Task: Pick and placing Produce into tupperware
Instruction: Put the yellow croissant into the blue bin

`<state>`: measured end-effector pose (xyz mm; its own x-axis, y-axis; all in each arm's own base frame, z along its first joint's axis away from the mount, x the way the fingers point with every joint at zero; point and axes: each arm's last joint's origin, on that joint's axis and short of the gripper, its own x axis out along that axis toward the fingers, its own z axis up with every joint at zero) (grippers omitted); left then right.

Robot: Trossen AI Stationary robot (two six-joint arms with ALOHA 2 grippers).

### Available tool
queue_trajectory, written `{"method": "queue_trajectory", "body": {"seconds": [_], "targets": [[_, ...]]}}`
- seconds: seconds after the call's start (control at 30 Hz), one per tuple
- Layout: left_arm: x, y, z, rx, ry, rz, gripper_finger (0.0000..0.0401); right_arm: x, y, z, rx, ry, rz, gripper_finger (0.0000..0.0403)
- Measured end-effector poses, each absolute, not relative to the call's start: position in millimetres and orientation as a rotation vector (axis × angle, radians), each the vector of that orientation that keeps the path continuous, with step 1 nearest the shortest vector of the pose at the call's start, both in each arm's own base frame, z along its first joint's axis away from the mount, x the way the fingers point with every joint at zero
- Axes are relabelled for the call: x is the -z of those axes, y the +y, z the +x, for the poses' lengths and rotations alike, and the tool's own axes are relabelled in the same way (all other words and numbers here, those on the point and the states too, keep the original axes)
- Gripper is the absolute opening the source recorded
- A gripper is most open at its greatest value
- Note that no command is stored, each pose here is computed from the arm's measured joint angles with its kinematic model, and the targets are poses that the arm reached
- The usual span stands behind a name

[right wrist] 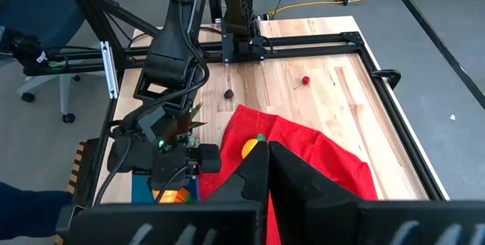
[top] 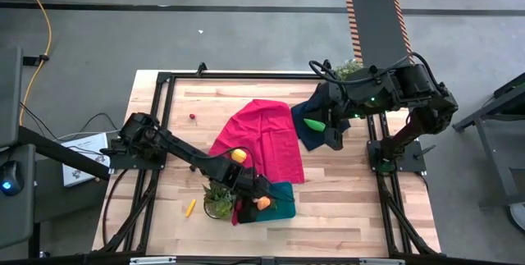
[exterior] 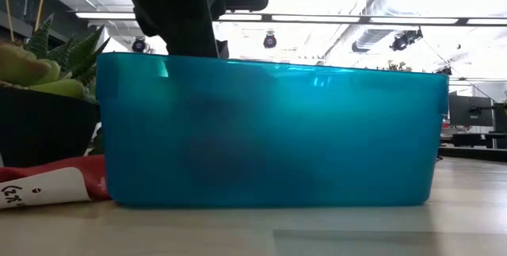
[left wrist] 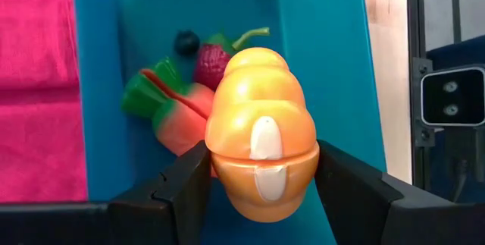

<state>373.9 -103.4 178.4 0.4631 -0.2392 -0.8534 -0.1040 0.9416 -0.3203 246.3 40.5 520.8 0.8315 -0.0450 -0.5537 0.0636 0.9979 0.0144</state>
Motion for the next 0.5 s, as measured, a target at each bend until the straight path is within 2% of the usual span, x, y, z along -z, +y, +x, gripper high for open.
{"method": "queue_trajectory", "body": {"seconds": [0.5], "targets": [[-178.4,-103.5,373.8,0.085,1.093,-0.351,0.0207,-520.8,40.5,246.3,0.058,0.586,0.034,0.0]]}}
